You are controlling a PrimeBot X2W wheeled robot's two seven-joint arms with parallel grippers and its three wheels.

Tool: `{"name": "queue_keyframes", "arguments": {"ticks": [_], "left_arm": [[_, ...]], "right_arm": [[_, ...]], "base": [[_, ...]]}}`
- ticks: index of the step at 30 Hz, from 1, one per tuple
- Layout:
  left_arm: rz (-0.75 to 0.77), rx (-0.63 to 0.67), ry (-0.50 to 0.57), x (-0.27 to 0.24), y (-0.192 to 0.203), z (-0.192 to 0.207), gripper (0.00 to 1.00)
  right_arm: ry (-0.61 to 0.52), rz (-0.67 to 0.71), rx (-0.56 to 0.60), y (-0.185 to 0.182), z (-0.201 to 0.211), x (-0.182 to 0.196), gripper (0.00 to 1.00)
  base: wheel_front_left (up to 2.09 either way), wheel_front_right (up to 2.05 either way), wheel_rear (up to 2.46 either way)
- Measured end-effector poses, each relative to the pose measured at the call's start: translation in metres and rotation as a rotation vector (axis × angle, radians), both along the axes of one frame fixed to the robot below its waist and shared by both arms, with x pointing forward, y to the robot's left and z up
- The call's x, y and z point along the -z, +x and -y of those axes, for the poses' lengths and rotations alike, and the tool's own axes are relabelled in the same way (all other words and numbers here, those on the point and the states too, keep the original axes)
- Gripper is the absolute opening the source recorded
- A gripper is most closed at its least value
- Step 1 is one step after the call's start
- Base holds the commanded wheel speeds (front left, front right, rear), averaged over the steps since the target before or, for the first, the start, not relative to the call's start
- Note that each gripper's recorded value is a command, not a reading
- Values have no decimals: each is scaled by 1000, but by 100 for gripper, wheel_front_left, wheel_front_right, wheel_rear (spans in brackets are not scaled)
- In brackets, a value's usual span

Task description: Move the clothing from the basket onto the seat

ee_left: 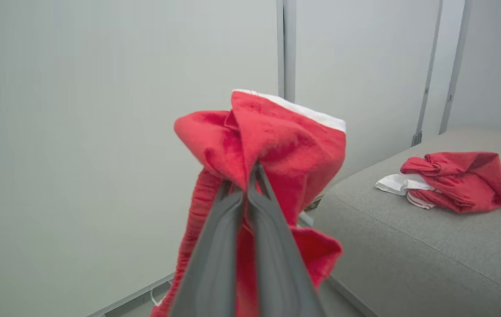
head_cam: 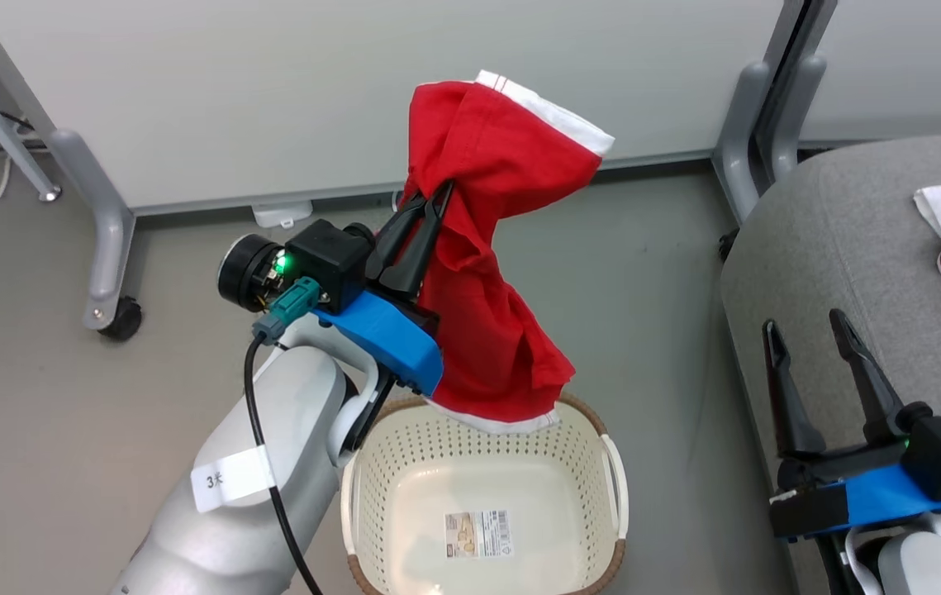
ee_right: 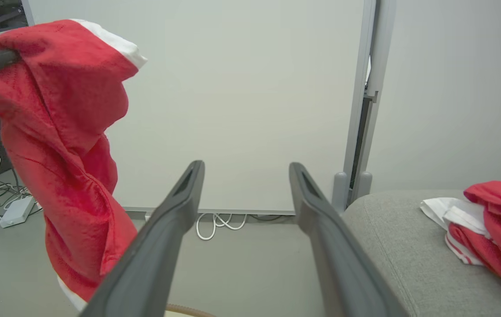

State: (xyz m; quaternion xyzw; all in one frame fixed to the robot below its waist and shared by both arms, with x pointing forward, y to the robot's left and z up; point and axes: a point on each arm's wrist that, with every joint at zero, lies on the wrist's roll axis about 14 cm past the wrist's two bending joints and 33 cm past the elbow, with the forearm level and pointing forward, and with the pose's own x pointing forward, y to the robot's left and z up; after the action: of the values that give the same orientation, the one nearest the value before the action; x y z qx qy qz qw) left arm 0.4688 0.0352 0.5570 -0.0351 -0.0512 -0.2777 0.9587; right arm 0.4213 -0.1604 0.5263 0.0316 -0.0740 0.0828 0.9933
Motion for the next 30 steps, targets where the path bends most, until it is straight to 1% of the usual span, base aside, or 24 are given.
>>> {"name": "queue_keyframes", "arguments": {"ticks": [8, 12, 18, 24, 30], "left_arm": [[98, 12, 1, -40, -27, 4, 0], [107, 9, 2, -44, -30, 1, 0], [105, 11, 9, -42, -33, 1, 0], [100, 26, 15, -39, -34, 6, 0], [102, 49, 21, -40, -33, 14, 0]], "right_arm": [[11, 43, -7, -25, -5, -18, 100], [16, 51, -15, -27, -8, -21, 100], [18, 54, -61, -28, -25, -22, 100], [-7, 83, -159, -22, -54, -32, 100], [-47, 135, -304, -14, -99, -49, 100]], "base": [[0, 0, 0], [0, 0, 0], [0, 0, 0], [0, 0, 0], [0, 0, 0]]}}
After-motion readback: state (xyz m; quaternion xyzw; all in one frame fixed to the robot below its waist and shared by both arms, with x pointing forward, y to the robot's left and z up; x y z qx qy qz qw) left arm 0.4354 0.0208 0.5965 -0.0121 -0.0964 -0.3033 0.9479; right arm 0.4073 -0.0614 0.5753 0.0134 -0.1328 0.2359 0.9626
